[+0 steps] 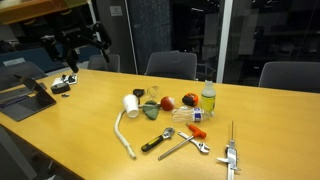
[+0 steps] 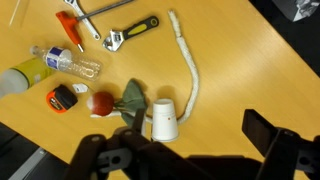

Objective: Pick up the cup and put it upright on the table

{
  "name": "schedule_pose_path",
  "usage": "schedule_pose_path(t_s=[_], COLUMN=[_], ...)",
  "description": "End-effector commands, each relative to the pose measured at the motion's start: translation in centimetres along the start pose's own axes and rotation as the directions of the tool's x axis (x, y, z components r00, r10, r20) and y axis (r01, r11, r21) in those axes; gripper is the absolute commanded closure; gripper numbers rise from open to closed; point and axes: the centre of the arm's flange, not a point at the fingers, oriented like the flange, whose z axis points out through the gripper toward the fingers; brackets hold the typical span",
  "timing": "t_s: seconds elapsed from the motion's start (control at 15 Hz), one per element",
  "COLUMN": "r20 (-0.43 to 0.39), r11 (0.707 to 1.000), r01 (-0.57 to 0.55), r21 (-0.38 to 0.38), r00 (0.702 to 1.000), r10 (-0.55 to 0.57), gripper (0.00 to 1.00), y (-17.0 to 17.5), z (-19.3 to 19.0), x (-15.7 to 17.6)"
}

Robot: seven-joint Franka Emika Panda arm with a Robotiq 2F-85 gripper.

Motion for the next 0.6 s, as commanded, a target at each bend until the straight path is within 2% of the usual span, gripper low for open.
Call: schedule_pose_path(t_s=[0.0,0.2,0.53], r20=[-0.079,-0.095,-0.070], r11=[0.999,0.998,0.996], r01=[0.024,0.022,-0.014], r21=[0.034,0.052,0.086], r00=[0.997,0.995,0.997], r10=[-0.021,-0.017,0.020], gripper=[0.00,0.00,0.00], y=[0.8,1.9,3.5], z=[2.7,5.5,11.4], x=[2.4,3.2,4.7])
